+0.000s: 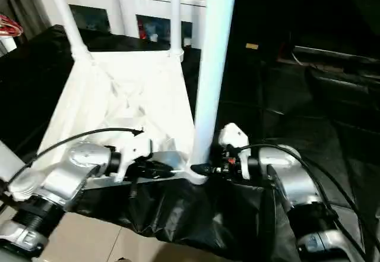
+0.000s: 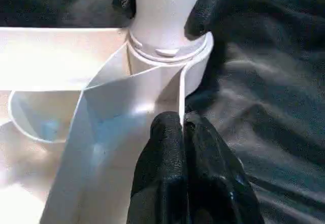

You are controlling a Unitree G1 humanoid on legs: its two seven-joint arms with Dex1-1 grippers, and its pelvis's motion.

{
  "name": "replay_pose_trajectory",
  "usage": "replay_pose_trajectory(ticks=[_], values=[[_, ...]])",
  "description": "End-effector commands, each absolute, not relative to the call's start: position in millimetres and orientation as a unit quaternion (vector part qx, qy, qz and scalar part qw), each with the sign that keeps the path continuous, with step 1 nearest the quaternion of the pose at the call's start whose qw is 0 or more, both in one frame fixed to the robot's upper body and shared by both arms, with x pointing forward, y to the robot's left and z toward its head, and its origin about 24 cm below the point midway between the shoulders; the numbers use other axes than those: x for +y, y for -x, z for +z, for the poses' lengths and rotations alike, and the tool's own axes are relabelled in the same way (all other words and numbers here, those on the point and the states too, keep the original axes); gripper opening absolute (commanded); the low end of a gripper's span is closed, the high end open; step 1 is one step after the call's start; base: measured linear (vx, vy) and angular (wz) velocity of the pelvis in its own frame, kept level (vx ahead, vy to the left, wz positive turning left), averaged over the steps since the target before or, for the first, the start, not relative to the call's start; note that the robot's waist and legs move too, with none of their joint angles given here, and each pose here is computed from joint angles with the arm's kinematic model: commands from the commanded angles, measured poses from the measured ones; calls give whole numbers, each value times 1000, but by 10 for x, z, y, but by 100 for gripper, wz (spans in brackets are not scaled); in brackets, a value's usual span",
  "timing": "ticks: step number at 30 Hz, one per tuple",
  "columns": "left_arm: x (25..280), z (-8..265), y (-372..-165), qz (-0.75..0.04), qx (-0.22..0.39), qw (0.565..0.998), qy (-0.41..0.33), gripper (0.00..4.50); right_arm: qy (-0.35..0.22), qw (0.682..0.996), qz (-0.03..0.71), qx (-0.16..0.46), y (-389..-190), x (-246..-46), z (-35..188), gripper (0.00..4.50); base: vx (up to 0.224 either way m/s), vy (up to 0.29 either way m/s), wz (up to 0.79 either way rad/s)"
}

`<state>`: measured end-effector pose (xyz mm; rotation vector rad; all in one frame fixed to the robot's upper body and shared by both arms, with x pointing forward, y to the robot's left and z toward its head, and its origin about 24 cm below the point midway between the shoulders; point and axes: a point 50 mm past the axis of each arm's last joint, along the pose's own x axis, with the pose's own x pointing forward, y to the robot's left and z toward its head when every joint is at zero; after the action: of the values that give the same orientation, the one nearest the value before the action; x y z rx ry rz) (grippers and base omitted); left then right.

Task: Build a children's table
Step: Rotate leg to tighten

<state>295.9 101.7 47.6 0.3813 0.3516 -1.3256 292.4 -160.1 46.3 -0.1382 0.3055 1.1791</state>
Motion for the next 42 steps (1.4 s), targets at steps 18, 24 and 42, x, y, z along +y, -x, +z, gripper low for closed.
replay_pose_trajectory(ticks=[18, 24, 42], values=[[404, 567, -3151, -491, 117, 842, -191, 0, -7, 902, 411, 132, -3045, -653, 206, 268, 0, 0, 0], [507, 536, -3128, -499, 119, 836, -193, 0, 41, 893, 428, 135, -3025, -970, 199, 321, 0, 0, 0], [631, 485, -3072, -506, 116, 830, -204, 0, 87, 848, 502, 147, -2953, -2037, 589, 321, 0, 0, 0]])
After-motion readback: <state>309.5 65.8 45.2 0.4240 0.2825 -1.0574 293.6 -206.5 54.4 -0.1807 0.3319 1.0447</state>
